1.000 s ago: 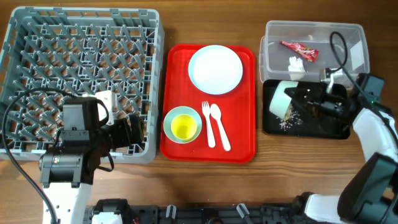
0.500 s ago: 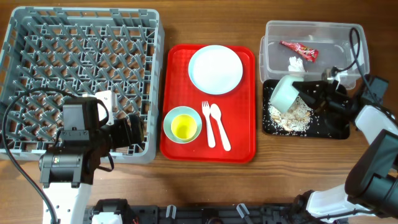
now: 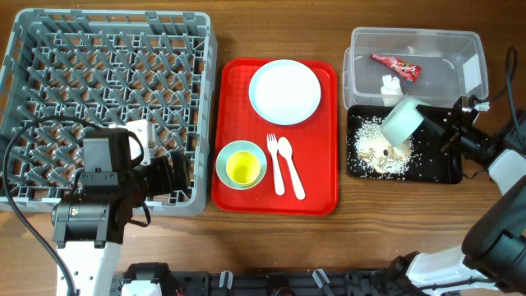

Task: Sort waste into correct bins and load items into the dishwasher rack
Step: 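Bring the emptied green bowl back and set it on the white plate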

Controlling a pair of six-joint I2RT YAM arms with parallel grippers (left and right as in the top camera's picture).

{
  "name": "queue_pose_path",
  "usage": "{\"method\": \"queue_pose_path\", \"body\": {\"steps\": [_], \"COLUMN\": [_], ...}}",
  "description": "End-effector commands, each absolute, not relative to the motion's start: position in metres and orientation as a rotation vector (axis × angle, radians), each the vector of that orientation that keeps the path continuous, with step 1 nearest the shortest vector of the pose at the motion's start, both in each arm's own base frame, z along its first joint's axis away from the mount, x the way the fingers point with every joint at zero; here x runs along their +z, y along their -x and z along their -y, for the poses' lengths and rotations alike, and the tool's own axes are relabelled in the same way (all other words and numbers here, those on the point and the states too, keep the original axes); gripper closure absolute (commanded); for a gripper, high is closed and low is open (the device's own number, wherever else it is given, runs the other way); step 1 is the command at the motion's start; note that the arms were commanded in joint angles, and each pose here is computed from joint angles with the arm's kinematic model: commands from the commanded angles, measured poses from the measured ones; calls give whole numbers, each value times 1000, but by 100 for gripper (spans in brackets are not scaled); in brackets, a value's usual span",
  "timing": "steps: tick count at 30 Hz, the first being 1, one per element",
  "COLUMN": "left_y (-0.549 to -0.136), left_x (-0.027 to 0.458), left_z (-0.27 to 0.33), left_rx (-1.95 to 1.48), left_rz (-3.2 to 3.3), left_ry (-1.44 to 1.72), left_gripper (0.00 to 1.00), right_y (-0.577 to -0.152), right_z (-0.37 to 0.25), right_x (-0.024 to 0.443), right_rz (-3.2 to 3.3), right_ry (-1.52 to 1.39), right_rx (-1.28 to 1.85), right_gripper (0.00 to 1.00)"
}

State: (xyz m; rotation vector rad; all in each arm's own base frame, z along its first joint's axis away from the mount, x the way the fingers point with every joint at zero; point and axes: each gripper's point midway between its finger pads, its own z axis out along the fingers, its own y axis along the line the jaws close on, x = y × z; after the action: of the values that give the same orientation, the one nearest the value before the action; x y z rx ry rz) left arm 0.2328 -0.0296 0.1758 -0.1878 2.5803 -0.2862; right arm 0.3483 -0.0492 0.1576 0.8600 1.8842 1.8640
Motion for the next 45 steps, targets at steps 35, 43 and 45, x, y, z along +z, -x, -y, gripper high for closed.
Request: {"method": "queue_pose_path", "body": {"steps": [35,43,45], "left_y": [-236,-236,-236], "left_x": [183,183,183], "left_z": [30,30,30], "left_rx": [-284,-284,-284], "left_rz": [-2560,-2560,-2560], "left_ry": [169,169,170], "left_gripper": [0,0,0], "right_y": [-381,-412,-422], "right_z": [-106,-97,-94], "right_x": [339,382,389], "right_rz": [-1825,-1731,-1716], "right_ry": [26,122,120], "right_rx": [1866,1662,1593], "right_gripper": [96,95,95]}}
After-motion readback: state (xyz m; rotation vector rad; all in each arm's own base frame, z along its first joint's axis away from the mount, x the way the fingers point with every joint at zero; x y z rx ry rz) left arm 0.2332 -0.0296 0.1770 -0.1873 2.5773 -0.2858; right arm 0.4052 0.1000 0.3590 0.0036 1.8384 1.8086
